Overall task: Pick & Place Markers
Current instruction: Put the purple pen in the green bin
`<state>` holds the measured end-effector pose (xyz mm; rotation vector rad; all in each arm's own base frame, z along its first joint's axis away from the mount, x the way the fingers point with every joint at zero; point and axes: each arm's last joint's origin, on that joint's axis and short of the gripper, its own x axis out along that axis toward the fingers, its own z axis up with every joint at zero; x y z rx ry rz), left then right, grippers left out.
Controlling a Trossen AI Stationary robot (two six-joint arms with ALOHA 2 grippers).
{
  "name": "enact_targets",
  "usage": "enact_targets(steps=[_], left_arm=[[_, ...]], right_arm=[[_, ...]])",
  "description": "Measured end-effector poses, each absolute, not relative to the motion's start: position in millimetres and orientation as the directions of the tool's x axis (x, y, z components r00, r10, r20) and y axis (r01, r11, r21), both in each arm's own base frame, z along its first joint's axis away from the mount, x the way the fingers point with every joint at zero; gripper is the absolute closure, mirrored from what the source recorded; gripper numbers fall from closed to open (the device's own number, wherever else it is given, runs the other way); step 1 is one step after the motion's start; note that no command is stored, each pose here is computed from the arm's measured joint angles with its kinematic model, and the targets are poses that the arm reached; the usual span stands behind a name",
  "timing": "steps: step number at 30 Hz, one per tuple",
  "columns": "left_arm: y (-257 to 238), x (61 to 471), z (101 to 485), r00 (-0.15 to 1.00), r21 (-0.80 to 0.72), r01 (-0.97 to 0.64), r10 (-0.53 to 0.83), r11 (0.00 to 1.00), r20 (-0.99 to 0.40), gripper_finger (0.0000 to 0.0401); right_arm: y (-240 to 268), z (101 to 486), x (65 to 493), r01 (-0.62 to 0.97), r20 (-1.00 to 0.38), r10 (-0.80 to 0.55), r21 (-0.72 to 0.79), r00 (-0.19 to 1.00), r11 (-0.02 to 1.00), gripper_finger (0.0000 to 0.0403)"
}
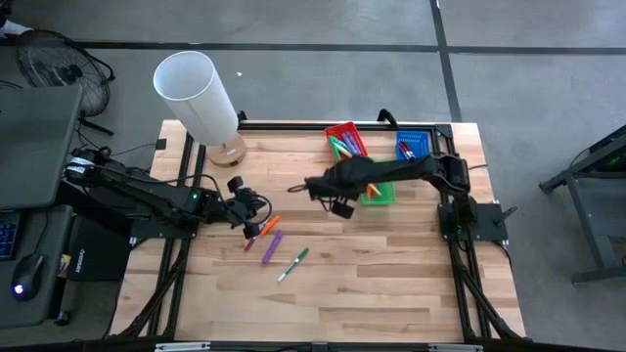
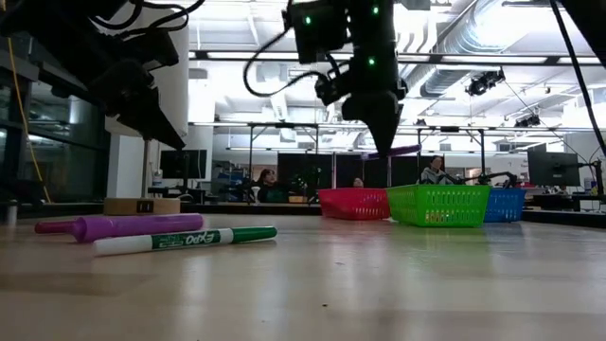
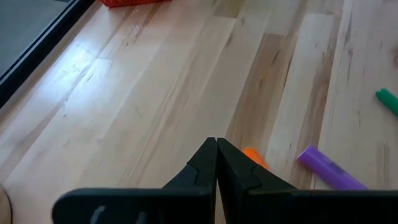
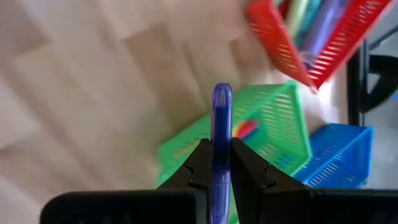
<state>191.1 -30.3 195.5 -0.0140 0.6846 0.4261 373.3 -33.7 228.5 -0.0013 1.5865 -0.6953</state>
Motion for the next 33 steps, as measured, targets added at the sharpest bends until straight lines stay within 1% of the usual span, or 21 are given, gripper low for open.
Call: enact_targets(steps=[11,14,16,19,26,30,33], left_arm=[[-30.4,190.8,195.2,0.69,0.123,-0.383,0.373,0.915,-0.62,0.04],[-30.3,190.6,194.9,0.689,0.124,-0.383,0.373,0.915,-0.622,0.04],[-30.3,190.6,194.8,0.688,0.123,-0.384,0.372,0.915,-0.623,0.04],[-30.3,190.6,194.8,0.688,0.123,-0.384,0.372,0.915,-0.624,0.04],[-30.4,190.8,194.9,0.689,0.111,-0.391,0.371,0.914,-0.622,0.04],[-30.5,191.3,195.5,0.694,0.098,-0.398,0.369,0.912,-0.618,0.04],[-30.6,191.6,195.8,0.697,0.08,-0.41,0.369,0.909,-0.615,0.04]], right_arm=[[-84.1,228.7,362.1,0.462,-0.902,-0.359,-0.43,-0.238,0.776,0.0378],[-92.9,218.5,349.9,0.484,-0.907,-0.325,-0.417,-0.266,0.769,0.0378],[-97.5,207.1,336.7,0.513,-0.92,-0.293,-0.389,-0.261,0.765,0.0378],[-101.3,193.1,313.2,0.568,-0.94,-0.265,-0.342,-0.217,0.749,0.0378],[-103.0,187.3,267.6,0.69,-0.965,-0.262,-0.203,-0.02,0.694,0.0378],[-101.9,181.7,257.7,0.714,-0.963,-0.25,-0.104,0.101,0.692,0.0378],[-99.3,171.4,253.2,0.717,-0.963,-0.238,-0.08,0.122,0.692,0.0378]])
